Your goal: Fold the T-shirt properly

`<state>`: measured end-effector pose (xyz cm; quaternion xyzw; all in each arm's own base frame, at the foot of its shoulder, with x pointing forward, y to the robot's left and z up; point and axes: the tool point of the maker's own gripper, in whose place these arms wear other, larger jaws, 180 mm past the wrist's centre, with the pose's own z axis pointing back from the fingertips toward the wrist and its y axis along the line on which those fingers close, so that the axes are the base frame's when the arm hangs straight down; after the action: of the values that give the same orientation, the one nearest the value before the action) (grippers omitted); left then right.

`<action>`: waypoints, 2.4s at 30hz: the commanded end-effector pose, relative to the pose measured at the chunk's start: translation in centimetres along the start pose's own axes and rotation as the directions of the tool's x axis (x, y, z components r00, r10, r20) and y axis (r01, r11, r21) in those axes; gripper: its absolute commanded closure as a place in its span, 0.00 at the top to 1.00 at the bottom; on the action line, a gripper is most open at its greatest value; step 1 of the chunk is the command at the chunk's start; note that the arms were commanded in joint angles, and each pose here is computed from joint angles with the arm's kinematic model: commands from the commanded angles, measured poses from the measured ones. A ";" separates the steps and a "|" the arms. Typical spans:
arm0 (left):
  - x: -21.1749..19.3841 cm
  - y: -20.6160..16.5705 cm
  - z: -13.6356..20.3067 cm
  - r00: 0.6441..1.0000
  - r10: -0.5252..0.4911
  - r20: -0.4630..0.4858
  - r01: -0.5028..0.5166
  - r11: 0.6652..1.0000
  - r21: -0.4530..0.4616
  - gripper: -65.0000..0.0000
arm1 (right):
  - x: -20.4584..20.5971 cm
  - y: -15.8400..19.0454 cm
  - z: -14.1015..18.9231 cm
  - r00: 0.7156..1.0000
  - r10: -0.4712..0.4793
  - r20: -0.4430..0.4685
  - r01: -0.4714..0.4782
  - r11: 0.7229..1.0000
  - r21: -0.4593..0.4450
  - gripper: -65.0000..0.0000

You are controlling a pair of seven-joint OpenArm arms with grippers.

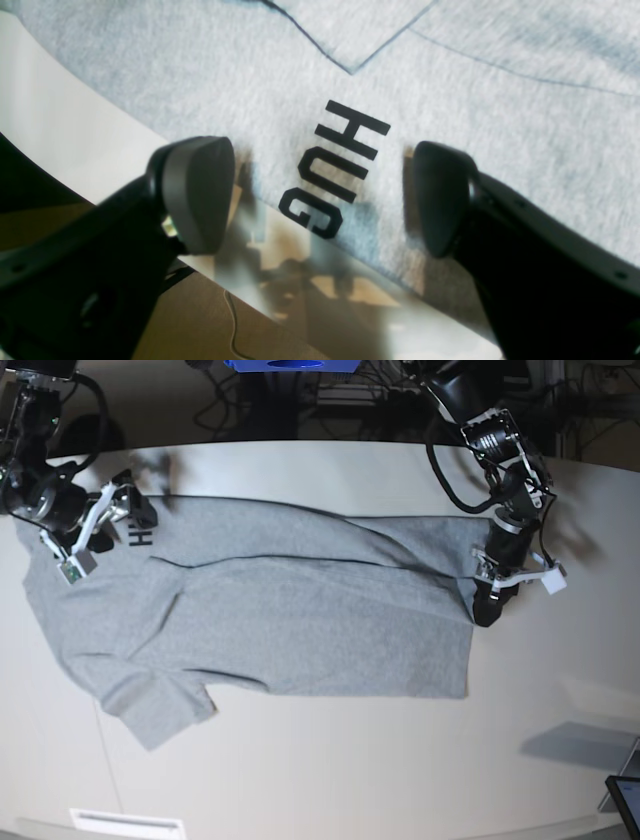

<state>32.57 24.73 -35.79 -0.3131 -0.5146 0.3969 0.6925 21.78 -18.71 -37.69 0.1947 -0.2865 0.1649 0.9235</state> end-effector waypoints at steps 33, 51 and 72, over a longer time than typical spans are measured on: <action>2.5 -0.9 0.2 0.992 0.002 0.123 0.002 0.999 -0.039 0.50 | 1.1 -0.1 0.5 0.999 0.025 0.033 -0.025 1.000 -0.001 0.79; -1.3 -2.5 8.8 0.976 -0.218 0.000 0.218 0.976 -0.019 0.00 | 1.4 2.9 -1.3 0.997 0.071 0.033 -0.074 0.993 0.089 0.79; -2.8 2.6 6.8 0.922 -0.354 -0.153 0.370 0.924 0.092 0.00 | 3.6 13.8 -2.6 0.943 0.317 0.099 -0.332 0.889 0.317 0.79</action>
<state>24.41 23.31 -38.54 -0.1958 -0.4723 0.2765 0.8137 19.10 -5.03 -35.19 0.2936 -0.2777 0.3576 0.8419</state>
